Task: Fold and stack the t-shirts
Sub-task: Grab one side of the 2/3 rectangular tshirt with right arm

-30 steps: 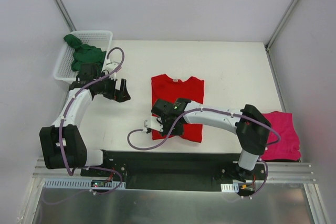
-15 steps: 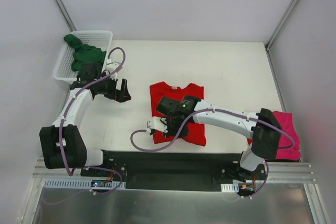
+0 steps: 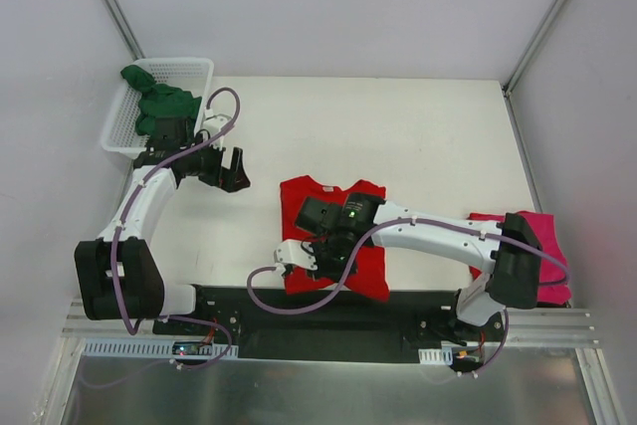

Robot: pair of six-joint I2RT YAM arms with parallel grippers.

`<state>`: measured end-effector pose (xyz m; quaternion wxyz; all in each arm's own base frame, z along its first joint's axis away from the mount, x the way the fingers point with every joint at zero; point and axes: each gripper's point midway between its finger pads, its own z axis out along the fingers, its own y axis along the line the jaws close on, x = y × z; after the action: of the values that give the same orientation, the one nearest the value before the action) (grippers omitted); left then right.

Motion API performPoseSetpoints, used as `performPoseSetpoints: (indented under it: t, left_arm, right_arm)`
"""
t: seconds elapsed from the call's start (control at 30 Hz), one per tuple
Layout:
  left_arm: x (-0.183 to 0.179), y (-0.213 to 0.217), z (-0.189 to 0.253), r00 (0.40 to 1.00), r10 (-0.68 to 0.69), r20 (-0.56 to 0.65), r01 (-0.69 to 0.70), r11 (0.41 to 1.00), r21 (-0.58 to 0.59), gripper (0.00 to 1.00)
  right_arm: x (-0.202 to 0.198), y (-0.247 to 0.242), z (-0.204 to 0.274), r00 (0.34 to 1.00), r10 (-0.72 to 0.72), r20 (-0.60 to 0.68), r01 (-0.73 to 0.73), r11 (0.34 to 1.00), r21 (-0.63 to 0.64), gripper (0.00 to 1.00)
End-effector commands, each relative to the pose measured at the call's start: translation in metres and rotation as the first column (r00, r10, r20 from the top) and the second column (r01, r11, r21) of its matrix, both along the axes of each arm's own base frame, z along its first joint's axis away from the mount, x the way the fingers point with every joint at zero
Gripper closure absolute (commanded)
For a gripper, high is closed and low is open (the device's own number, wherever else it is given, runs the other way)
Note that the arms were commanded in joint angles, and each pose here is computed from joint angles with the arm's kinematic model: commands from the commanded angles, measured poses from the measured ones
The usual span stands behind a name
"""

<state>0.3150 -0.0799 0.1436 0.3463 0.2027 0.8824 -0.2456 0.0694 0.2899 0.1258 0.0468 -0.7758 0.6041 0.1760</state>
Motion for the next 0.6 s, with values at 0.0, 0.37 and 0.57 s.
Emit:
performPoseSetpoints:
  t: [0.0, 0.37, 0.57]
  left_arm:
    - [0.008, -0.001, 0.012, 0.998, -0.029, 0.060, 0.028, 0.999, 0.022, 0.01]
    - [0.010, -0.004, 0.015, 0.997, -0.039, 0.069, 0.037, 0.999, 0.027, 0.01]
    - [0.011, -0.005, 0.015, 0.997, -0.042, 0.070, 0.040, 0.999, 0.028, 0.01]
  right_arm:
    - [0.002, 0.000, 0.019, 0.999, 0.005, 0.033, -0.007, 0.998, 0.055, 0.99]
    - [0.061, 0.017, 0.054, 0.947, -0.100, 0.306, 0.052, 0.985, 0.163, 0.99]
    - [0.090, 0.024, 0.076, 0.889, -0.149, 0.433, 0.059, 0.975, 0.213, 0.99]
